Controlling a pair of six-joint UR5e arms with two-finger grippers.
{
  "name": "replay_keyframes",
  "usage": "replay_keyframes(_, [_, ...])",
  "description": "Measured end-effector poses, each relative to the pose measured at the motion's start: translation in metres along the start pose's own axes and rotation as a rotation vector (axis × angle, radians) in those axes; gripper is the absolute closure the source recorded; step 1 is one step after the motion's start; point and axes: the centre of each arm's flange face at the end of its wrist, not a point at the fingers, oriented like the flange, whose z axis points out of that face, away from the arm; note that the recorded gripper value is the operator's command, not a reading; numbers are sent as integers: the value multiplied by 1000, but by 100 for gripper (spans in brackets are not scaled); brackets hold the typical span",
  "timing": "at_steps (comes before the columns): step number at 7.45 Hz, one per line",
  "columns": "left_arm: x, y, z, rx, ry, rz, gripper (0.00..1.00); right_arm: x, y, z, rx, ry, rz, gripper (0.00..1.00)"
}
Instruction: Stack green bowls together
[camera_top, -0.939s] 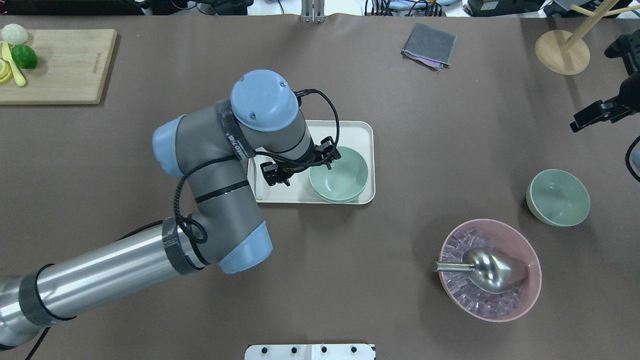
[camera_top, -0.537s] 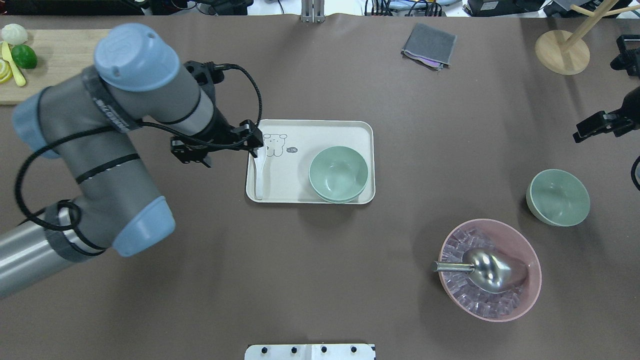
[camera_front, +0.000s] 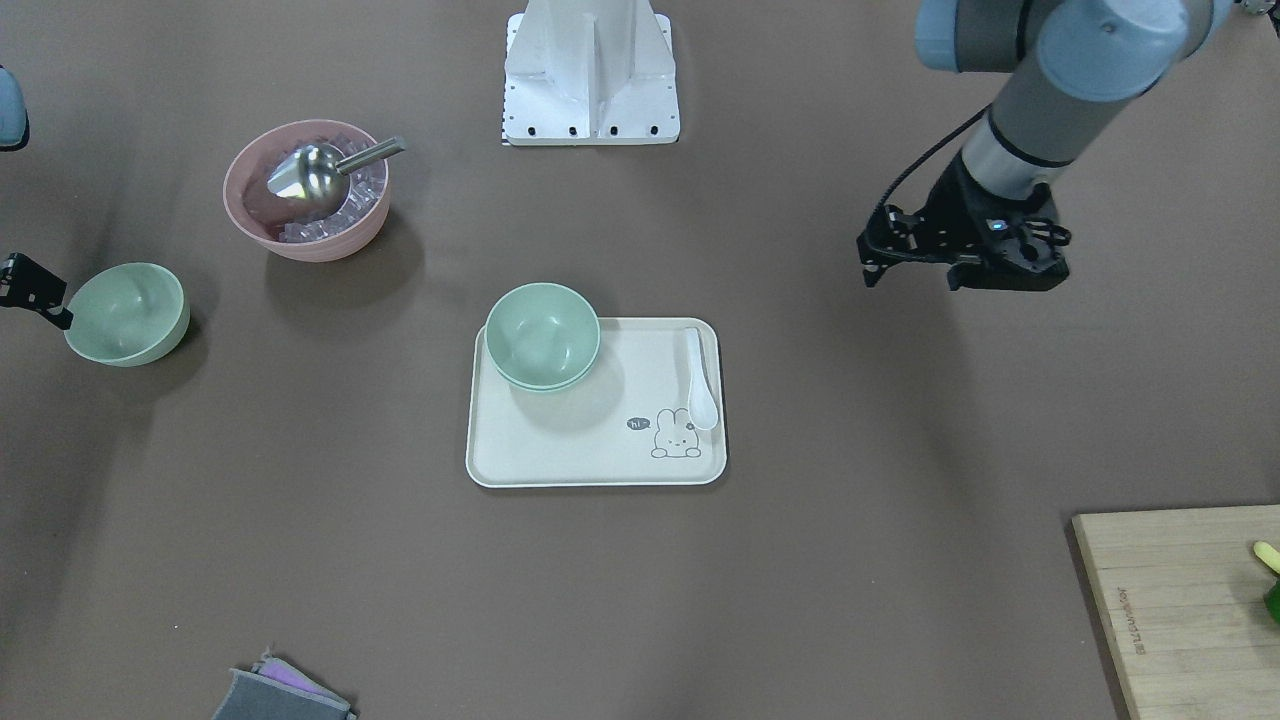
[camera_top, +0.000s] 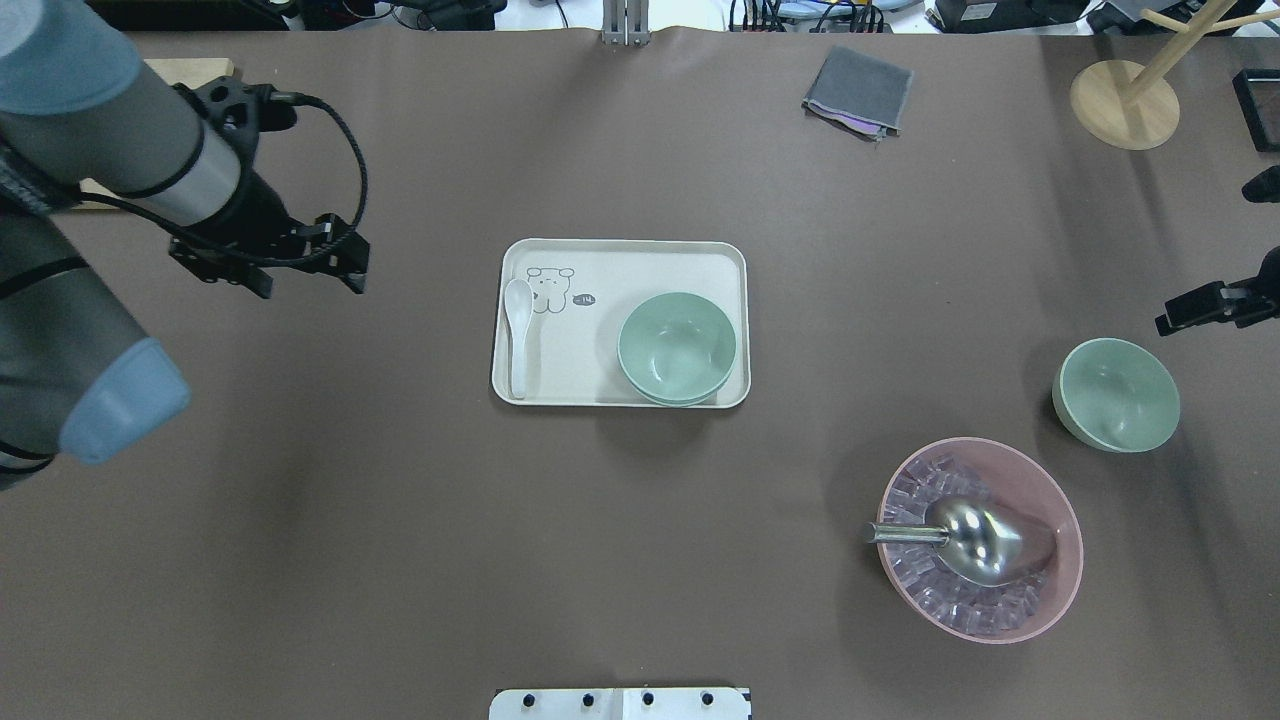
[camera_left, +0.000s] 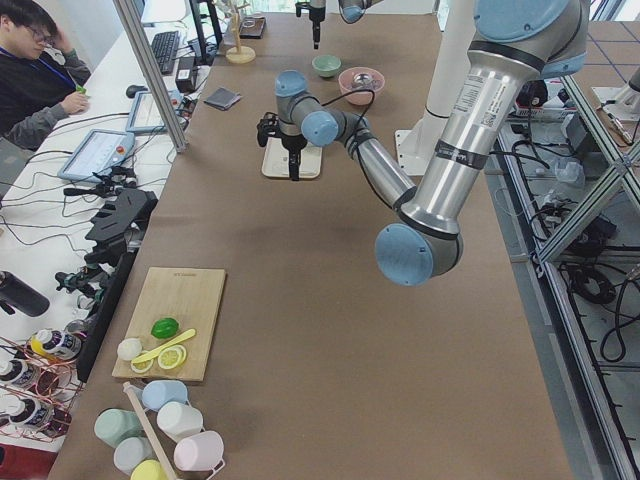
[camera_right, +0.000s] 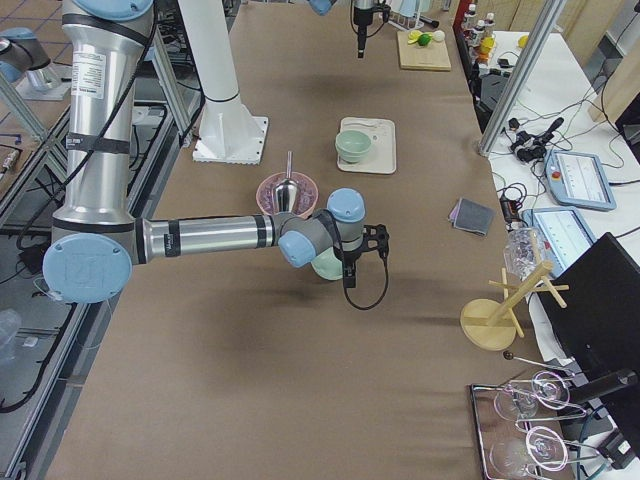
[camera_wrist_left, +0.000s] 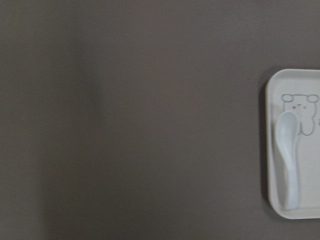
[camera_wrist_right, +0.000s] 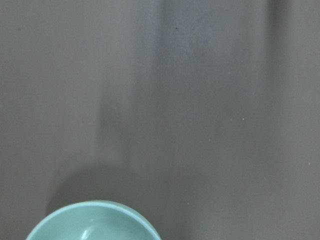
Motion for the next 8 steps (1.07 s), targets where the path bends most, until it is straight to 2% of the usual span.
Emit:
replay_keyframes(1, [-23,0,-2,1,-14,6,2,-1,13,8,12,1,4,0])
replay_keyframes(2, [-34,0,-3,2,-21,7,2,-4,20,16,15,10,1,4])
replay_keyframes(3, [-38,1,-4,2,-23,8,2,-7,24,21,15,17,-5,33])
replay_keyframes(4, [-39,1,-4,2,-24,8,2,-7,27,24,14,24,-7,65])
replay_keyframes(5, [-39,1,-5,3,-23,8,2,-7,29,26,12,30,-8,85])
replay_keyframes(6, [-39,1,-5,4,-23,7,2,-7,31,28,8,34,-8,86])
replay_keyframes(8, [-38,1,-6,5,-22,8,2,-6,35,30,-1,38,-10,100])
